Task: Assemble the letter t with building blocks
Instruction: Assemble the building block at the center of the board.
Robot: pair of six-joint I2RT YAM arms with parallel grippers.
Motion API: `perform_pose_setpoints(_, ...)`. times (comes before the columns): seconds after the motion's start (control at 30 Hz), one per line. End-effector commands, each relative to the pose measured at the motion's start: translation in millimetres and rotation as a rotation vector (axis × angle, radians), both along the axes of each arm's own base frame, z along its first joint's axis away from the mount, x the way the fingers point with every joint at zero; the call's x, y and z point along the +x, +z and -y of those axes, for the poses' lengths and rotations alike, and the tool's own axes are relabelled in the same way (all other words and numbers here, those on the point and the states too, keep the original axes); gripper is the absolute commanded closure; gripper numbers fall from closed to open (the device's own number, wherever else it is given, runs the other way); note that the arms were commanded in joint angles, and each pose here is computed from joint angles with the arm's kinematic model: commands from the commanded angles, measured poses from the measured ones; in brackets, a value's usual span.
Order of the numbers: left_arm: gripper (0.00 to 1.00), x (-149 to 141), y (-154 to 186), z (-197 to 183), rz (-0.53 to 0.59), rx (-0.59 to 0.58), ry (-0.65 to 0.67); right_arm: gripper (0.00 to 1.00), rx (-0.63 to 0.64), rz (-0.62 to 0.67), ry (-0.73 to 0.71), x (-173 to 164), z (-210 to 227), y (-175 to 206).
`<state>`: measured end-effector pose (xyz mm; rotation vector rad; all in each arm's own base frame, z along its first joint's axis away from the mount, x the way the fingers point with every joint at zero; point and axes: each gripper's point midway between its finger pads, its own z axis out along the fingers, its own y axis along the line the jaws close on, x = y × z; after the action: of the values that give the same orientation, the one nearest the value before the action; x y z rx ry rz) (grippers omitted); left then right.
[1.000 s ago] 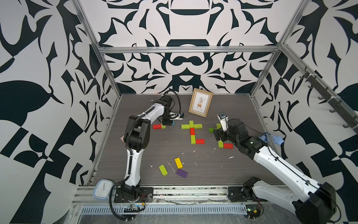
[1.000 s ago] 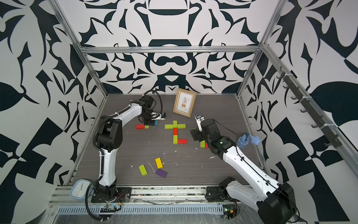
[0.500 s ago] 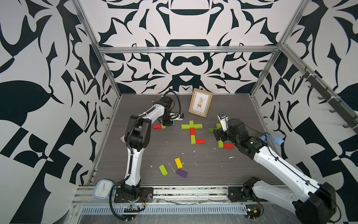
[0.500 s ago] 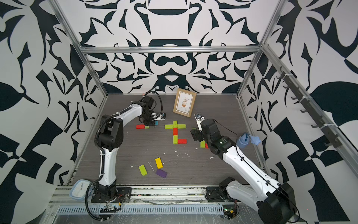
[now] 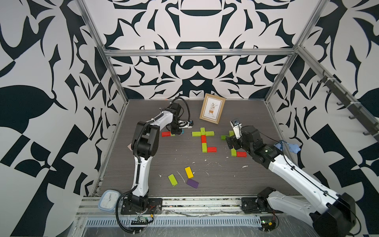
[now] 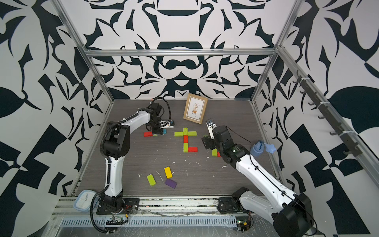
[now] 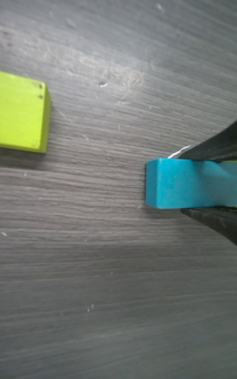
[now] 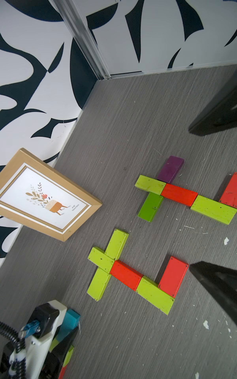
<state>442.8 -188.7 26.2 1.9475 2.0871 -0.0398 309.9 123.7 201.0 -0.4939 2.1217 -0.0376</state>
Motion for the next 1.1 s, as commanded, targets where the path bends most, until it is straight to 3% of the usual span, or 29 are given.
perform_pose_setpoints(0.0,0.92,-15.9,-15.0,-4.5,-0.071,0.002,-0.011,0.01,0.020,0.025,-0.007,0.2,0.7,6.4)
perform_pose_setpoints(0.4,0.85,-25.1,-14.4,-8.8,-0.101,-0.003,-0.010,0.01,0.022,0.027,-0.005,0.3,0.4,7.4)
perform_pose_setpoints(1.07,0.83,-37.0,-16.4,-13.0,-0.140,0.008,-0.022,0.01,0.025,0.029,-0.004,-0.6,0.3,8.0)
